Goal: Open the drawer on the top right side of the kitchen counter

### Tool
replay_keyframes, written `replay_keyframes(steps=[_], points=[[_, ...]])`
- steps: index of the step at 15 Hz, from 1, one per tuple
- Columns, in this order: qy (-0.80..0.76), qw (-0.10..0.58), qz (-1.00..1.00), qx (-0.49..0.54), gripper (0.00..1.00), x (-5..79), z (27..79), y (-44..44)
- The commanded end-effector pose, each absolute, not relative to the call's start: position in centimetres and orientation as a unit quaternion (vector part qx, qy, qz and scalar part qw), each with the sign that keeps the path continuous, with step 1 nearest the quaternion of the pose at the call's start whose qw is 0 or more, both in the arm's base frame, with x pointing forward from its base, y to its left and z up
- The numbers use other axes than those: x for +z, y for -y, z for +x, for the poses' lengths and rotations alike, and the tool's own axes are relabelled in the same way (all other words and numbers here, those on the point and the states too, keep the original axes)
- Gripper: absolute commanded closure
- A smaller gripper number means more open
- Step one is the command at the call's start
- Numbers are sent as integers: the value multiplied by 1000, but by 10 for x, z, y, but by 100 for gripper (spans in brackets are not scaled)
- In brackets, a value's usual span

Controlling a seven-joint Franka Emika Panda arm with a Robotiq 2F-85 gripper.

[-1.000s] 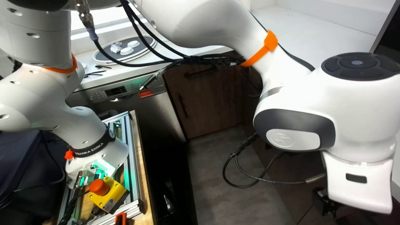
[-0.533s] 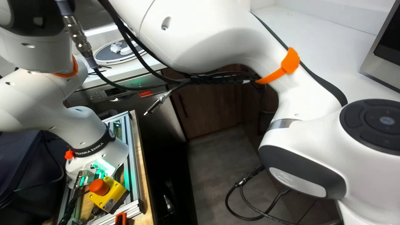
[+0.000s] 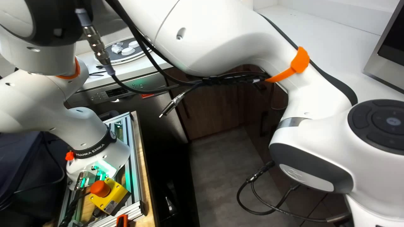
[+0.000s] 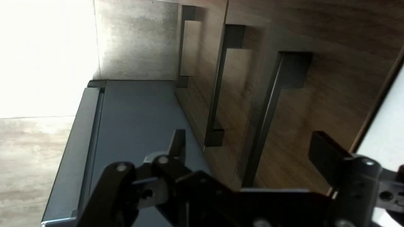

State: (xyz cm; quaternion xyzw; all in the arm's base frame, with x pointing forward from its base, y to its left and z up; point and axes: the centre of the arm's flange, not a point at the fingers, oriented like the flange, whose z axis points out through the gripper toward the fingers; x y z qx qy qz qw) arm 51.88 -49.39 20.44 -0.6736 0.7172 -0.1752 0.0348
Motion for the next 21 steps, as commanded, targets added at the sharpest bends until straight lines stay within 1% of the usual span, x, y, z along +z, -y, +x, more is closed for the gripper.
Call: replay_keyframes(steps=[1, 4, 14, 21], points=[[-717, 60, -670, -181, 0, 179, 534, 518], [-717, 65, -668, -185, 0, 163, 535, 527], [-713, 118, -662, -198, 0, 109, 543, 546], [-719, 97, -672, -146, 0, 95, 537, 545]])
